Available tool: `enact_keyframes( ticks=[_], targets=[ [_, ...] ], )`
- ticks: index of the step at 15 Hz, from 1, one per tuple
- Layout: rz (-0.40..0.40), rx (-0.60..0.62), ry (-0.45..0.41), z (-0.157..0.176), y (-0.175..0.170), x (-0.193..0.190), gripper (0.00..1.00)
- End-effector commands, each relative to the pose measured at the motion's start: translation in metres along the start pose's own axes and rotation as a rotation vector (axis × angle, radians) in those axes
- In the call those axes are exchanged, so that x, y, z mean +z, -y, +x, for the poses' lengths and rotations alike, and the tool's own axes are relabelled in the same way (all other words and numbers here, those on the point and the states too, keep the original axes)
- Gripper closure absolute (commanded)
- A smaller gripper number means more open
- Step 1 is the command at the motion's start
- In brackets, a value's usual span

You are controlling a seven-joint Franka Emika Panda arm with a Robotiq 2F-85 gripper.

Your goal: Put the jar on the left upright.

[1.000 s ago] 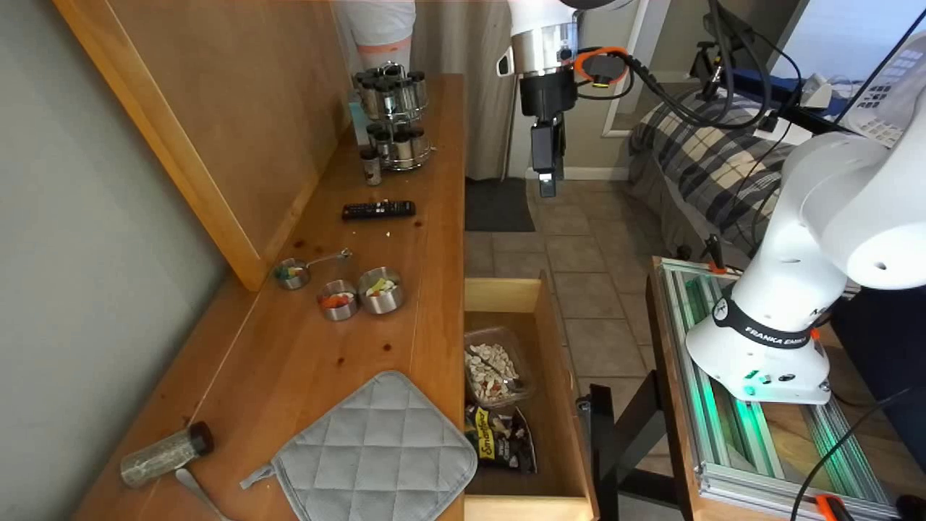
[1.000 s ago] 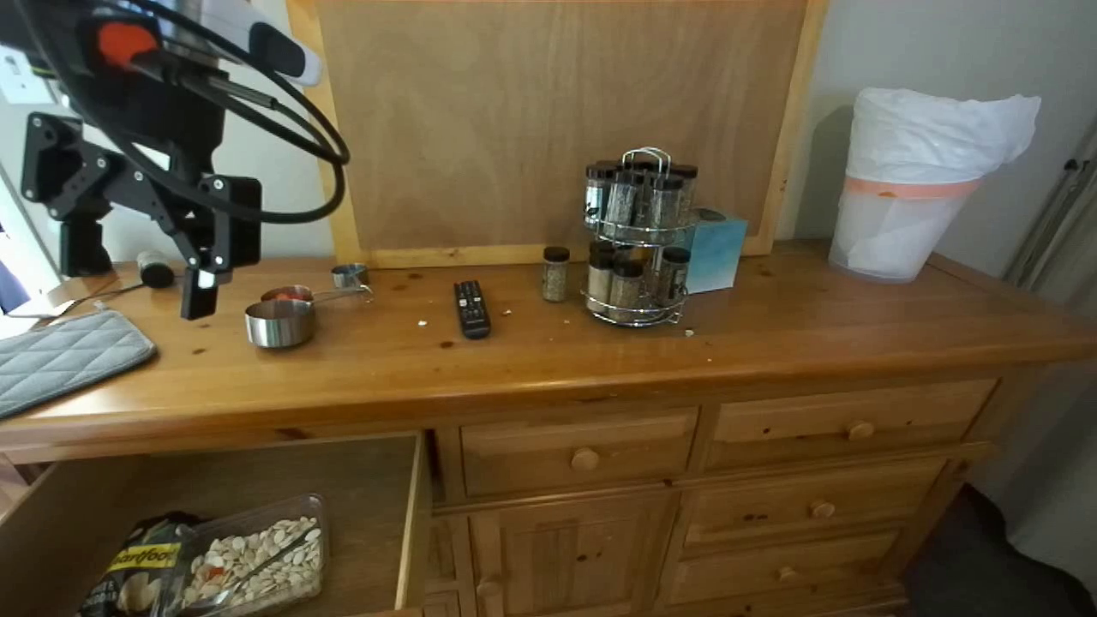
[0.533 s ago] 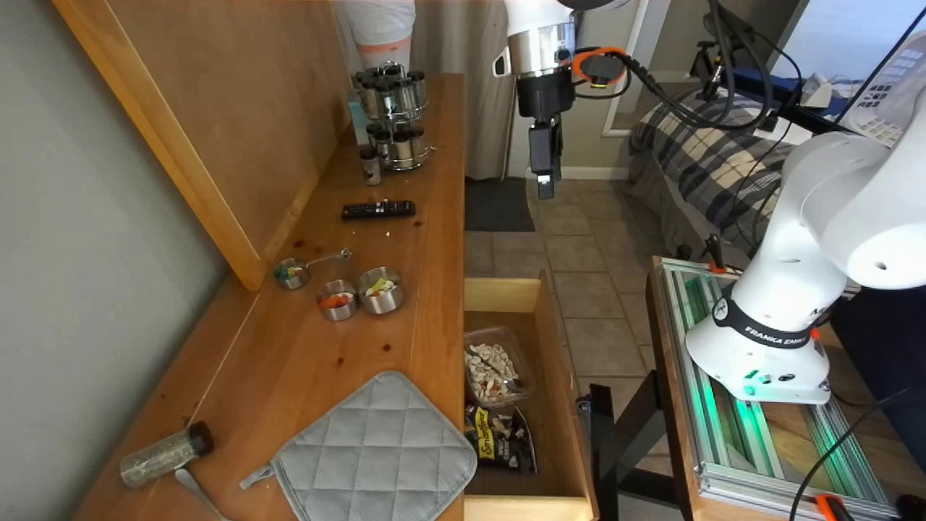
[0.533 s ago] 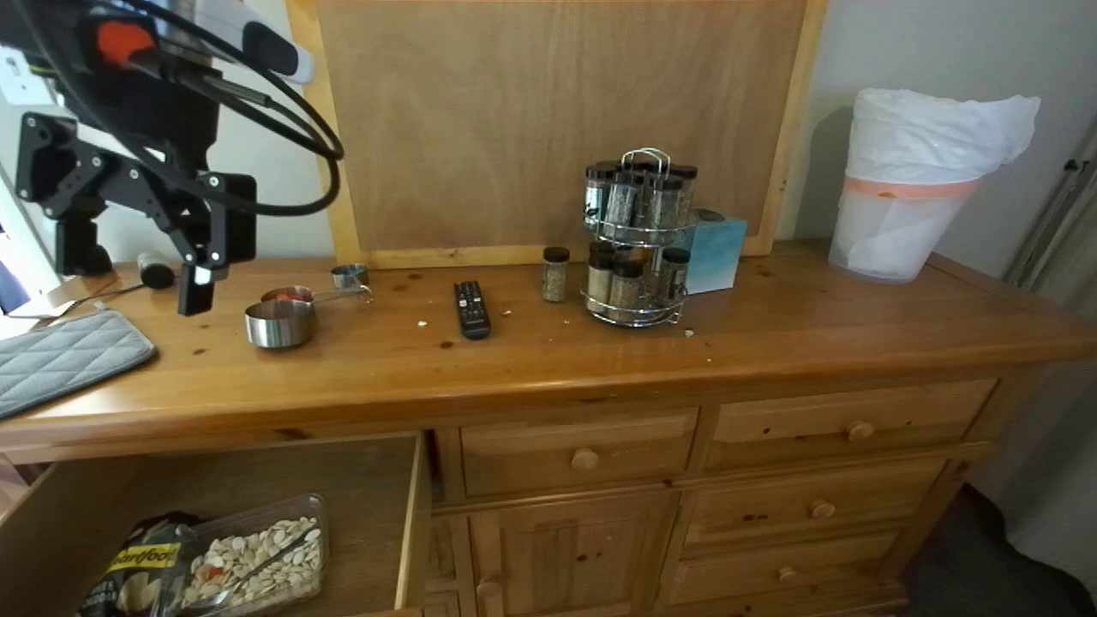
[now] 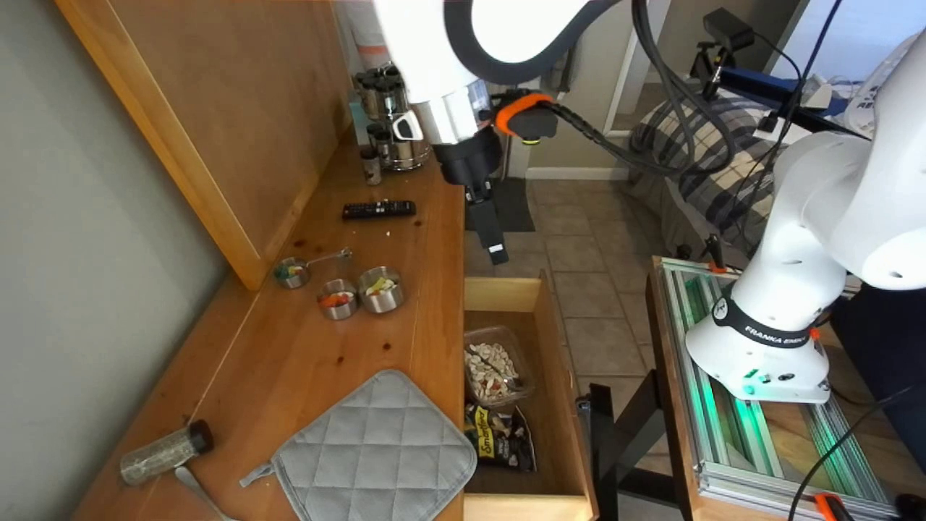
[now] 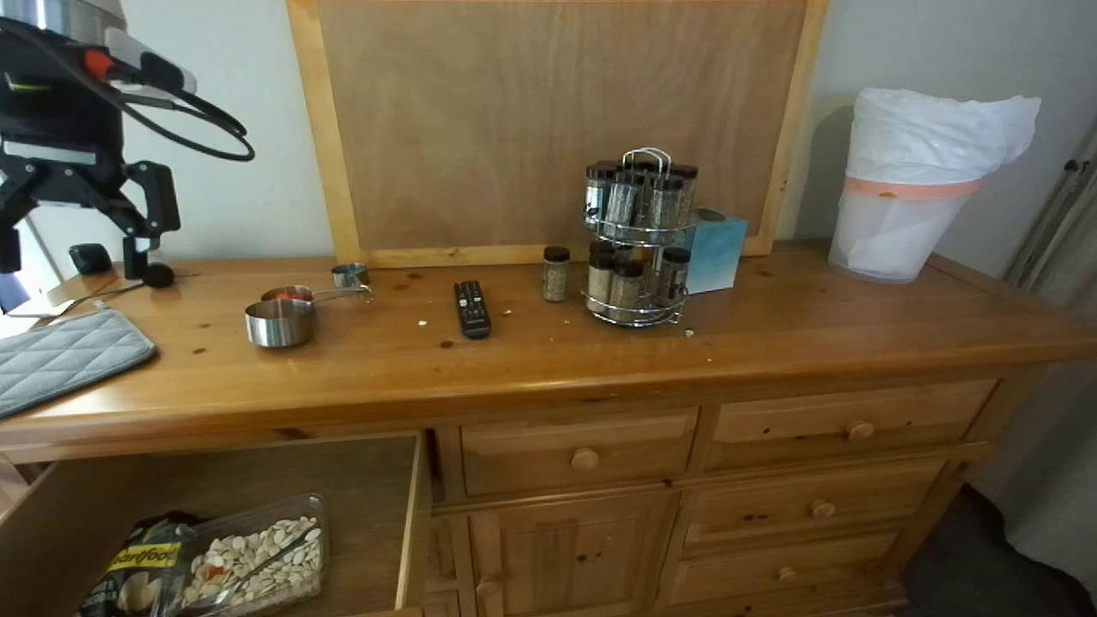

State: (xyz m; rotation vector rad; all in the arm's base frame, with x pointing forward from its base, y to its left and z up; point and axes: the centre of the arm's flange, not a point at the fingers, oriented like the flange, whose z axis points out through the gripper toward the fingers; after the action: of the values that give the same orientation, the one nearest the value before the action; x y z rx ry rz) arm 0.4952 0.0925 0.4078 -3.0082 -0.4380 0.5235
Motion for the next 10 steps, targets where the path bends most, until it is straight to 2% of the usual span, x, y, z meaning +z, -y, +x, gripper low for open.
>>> enact_keyframes(
  ticks=[1, 7, 10],
  targets=[
    [-0.108, -0.145, 0.09, 0.084, 0.036, -0.021, 0.0],
    [-0.316, -0.359, 0.153, 0.167, 0.102, -0.015, 0.0],
    [-0.397, -0.448, 0.053, 0.208, 0.13, -0.004, 0.0]
  ],
)
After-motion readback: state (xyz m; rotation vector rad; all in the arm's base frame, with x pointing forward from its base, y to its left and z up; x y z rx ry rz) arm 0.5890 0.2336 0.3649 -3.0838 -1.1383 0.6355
